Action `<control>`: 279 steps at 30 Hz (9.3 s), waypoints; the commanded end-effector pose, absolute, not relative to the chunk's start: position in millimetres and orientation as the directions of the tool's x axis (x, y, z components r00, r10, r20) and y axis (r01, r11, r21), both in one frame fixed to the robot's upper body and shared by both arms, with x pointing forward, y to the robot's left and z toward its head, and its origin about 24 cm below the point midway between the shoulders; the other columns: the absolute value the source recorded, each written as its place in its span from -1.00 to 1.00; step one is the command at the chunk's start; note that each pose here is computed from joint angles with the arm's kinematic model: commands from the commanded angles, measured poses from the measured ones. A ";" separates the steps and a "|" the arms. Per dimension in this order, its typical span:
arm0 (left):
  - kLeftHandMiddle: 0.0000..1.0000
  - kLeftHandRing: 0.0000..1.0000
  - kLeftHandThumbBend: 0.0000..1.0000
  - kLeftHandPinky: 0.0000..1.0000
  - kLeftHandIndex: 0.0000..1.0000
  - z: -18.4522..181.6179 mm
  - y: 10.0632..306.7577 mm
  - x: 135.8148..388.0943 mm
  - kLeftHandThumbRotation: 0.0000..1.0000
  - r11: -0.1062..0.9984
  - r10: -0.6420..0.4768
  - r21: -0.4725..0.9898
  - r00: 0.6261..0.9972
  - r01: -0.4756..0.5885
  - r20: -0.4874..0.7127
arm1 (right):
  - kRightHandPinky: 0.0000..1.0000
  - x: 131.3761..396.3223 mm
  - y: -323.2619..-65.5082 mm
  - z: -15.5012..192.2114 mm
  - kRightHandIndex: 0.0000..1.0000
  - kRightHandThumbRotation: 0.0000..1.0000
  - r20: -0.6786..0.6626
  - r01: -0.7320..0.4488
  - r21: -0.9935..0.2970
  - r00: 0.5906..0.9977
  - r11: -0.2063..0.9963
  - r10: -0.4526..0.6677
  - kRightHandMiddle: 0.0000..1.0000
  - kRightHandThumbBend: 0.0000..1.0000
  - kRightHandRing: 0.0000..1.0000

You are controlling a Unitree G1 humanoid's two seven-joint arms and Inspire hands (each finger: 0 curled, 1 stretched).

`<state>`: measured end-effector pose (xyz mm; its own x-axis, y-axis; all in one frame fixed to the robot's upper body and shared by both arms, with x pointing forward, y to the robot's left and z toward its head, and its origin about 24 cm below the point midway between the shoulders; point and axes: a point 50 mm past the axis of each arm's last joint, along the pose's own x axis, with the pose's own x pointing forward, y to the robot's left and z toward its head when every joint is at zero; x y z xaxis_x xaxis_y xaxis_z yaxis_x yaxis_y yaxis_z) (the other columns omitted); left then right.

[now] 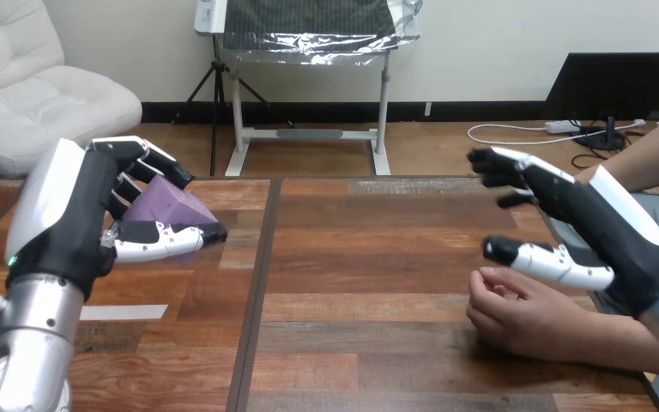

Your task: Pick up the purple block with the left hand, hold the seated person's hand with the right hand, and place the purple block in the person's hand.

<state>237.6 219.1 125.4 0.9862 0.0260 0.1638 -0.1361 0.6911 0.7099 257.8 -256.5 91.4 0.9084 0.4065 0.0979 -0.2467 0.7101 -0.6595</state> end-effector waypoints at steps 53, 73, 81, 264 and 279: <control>-0.22 -0.32 0.25 -0.43 -0.15 143.5 221.5 233.9 -1.00 0.728 0.021 0.661 0.970 -0.180 0.241 | 0.41 280.0 -321.6 107.2 0.83 -0.15 -0.267 -0.315 -0.841 0.949 0.440 0.169 0.84 1.00 0.74; -0.23 -0.36 0.27 -0.47 -0.15 144.3 222.8 232.7 -1.00 0.725 0.026 0.664 0.971 -0.181 0.236 | 0.43 279.8 -327.8 107.6 0.90 -0.35 -0.426 -0.428 -0.841 0.901 0.331 0.082 0.91 1.00 0.83; -0.24 -0.38 0.28 -0.49 -0.15 144.3 223.1 232.6 -1.00 0.722 0.027 0.667 0.972 -0.181 0.235 | 0.48 280.0 -328.3 105.2 0.89 -0.42 -0.488 -0.483 -0.818 0.870 0.312 0.069 0.89 1.00 0.85; -0.22 -0.33 0.26 -0.47 -0.15 132.4 220.3 247.0 -1.00 0.808 -0.013 0.576 0.975 -0.121 0.222 | -0.40 295.1 -316.3 68.5 0.03 -0.68 -0.545 -0.548 -0.813 0.835 0.197 0.070 -0.11 0.49 -0.25; -0.20 -0.30 0.27 -0.45 -0.13 124.4 217.7 260.6 -1.00 0.841 -0.013 0.532 0.980 -0.097 0.200 | -0.45 305.3 -308.6 84.7 0.03 -0.71 -0.481 -0.491 -0.844 0.871 0.217 0.100 -0.15 0.51 -0.30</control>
<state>244.3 226.9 107.4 0.9927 0.0308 0.1167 -0.0911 0.8253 0.5573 294.4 -315.0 73.8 0.8368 0.0823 -0.5413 -0.5469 0.1719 -0.8193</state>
